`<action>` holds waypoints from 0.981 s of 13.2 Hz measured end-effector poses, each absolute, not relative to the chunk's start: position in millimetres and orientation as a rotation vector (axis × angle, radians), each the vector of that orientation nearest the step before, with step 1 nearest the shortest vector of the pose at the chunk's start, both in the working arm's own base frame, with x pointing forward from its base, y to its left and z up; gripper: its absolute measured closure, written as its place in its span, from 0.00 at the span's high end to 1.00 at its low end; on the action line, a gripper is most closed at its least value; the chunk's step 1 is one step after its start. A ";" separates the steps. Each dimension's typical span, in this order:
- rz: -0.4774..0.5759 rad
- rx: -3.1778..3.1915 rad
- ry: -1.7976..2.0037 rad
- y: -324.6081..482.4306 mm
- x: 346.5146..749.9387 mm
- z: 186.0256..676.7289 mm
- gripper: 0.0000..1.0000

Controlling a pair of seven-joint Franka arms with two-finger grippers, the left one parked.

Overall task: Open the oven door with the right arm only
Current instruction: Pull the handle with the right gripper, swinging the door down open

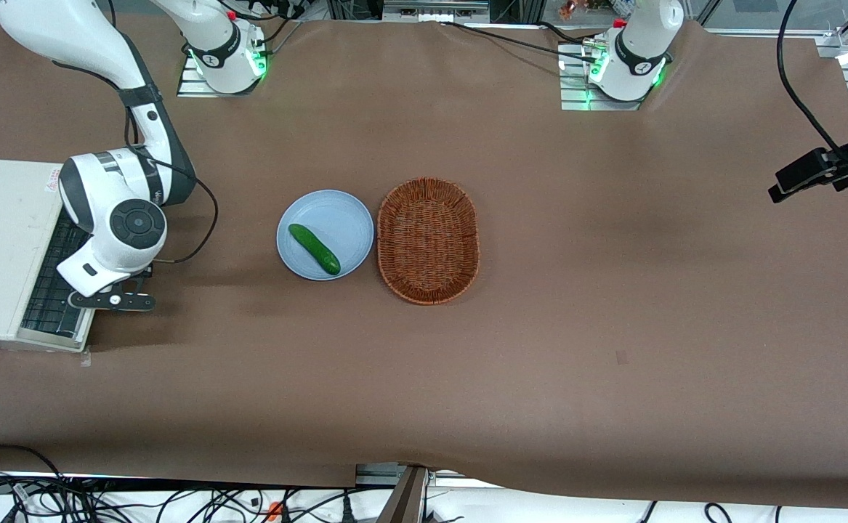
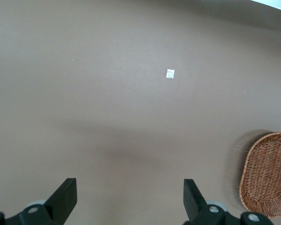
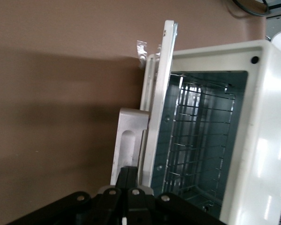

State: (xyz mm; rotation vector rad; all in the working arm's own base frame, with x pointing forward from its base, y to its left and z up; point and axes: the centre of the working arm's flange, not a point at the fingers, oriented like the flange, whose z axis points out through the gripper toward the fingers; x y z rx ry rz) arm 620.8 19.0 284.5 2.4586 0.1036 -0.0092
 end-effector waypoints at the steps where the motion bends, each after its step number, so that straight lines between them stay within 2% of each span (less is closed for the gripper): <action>1: -0.001 2.472 0.110 23.4 621.2 279.7 0.01; 13: 0.028 2.596 0.150 46.9 627.9 174.7 0.01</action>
